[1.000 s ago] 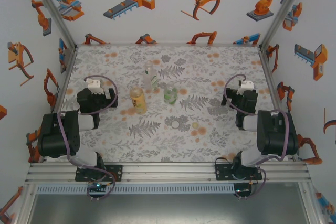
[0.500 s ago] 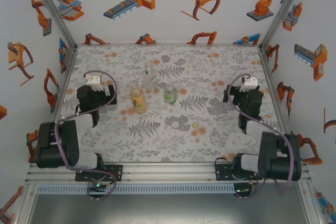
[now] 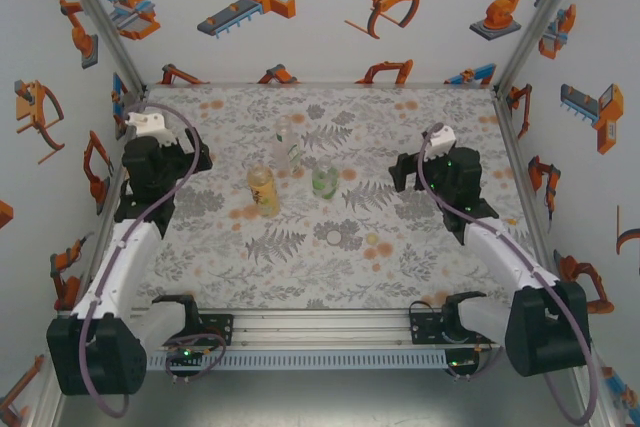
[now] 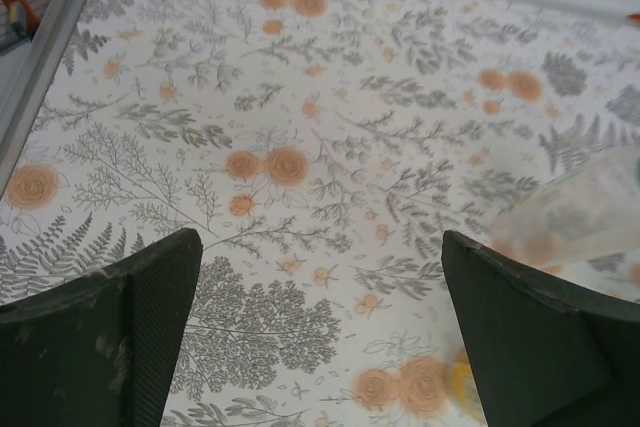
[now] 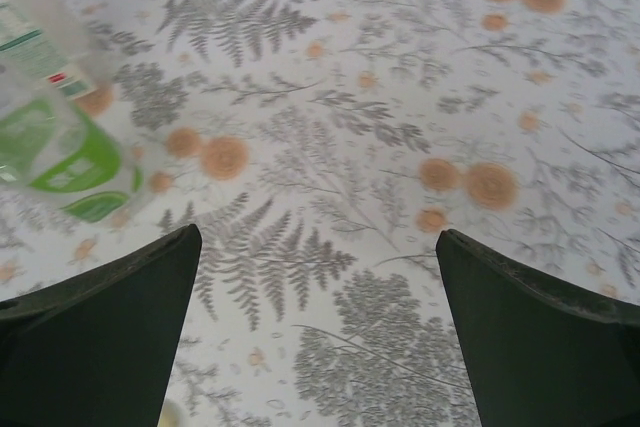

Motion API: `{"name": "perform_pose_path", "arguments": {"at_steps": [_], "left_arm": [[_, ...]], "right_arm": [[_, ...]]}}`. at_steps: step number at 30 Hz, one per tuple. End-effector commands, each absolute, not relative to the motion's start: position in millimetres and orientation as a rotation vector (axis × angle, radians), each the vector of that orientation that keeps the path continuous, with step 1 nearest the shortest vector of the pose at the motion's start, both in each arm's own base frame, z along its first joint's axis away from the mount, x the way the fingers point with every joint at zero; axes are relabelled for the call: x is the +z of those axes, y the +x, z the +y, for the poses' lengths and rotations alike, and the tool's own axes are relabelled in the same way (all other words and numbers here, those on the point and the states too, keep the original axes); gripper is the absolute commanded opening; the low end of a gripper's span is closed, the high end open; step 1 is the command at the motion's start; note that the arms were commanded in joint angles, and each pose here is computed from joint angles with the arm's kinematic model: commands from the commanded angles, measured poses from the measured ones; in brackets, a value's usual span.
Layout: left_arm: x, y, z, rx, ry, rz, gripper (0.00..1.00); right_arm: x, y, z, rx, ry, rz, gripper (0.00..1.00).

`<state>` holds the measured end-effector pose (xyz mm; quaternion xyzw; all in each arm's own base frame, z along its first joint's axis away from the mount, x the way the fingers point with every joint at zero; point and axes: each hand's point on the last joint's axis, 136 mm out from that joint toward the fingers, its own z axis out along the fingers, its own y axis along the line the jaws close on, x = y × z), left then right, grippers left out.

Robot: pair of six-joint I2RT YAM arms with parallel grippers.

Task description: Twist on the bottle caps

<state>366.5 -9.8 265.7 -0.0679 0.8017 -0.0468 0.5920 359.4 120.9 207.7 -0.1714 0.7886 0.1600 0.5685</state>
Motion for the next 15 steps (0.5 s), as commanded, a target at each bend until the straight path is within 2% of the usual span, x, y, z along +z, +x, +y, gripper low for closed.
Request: {"name": "perform_pose_path", "arguments": {"at_steps": [1,8,11,15], "left_arm": [[279.8,345.2,-1.8,-0.111,-0.264,1.940,0.97],[310.2,327.5,-20.1,-0.144,-0.072,2.003,0.97],[294.5,319.9,-37.3,-0.178,0.101,2.003,0.97],[288.6,311.8,-33.3,-0.161,0.086,1.992,0.97]], "right_arm": [[217.8,348.5,151.1,0.423,-0.548,1.837,0.90],[243.0,327.2,209.7,0.605,-0.741,1.676,0.87],[250.6,325.6,229.0,0.666,-0.773,1.627,0.87],[257.5,328.2,254.8,0.765,-0.821,1.578,0.82]]}}
